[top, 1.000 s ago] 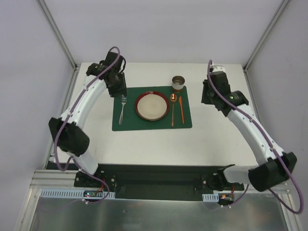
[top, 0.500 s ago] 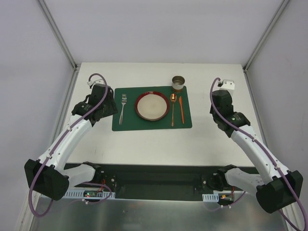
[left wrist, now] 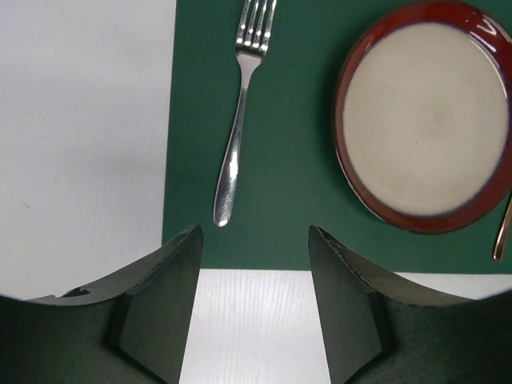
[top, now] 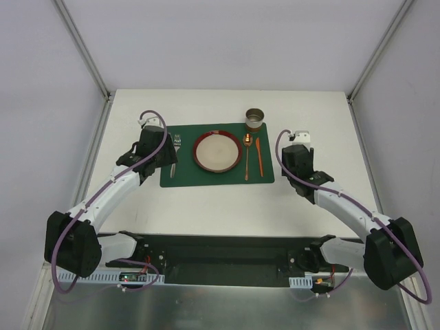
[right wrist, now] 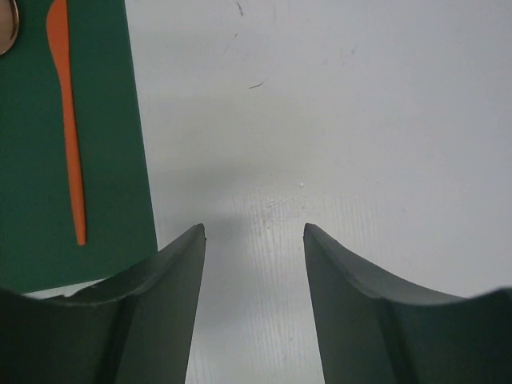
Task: Set the dinner table for one person
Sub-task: Reset both arms
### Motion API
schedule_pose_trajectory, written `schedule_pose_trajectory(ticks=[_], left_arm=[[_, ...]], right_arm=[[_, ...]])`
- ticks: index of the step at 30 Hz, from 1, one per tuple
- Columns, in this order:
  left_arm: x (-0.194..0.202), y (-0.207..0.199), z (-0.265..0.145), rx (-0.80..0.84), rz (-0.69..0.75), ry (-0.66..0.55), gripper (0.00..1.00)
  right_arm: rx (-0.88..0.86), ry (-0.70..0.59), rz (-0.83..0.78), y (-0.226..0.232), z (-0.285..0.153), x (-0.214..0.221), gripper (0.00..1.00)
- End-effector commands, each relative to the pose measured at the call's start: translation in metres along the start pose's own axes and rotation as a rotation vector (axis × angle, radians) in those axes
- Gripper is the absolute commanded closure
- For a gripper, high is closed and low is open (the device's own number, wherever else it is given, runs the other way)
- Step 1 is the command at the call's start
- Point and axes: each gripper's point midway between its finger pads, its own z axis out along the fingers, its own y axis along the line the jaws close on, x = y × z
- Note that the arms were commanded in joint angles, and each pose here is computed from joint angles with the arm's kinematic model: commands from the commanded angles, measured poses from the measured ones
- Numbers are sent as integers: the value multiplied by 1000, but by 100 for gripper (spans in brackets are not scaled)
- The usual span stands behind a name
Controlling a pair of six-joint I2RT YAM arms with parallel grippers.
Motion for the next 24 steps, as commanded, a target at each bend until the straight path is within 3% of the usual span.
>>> schedule_pose_trajectory(ticks=[1,8,18,24], left_arm=[[-25,-16,3,73,23,-131,45],[-47,-41,34,160,71,-221,44],[-18,-65,112,172,170,-172,43],[-21,-63,120,147,193,-206,43]], right_arm=[[-46,-178,99,14,-4,-39,44],[-110,-181,47,47,25,-46,47],[-158,-242,-7,98,69,-53,48],[-159,-278,4,103,72,-58,48]])
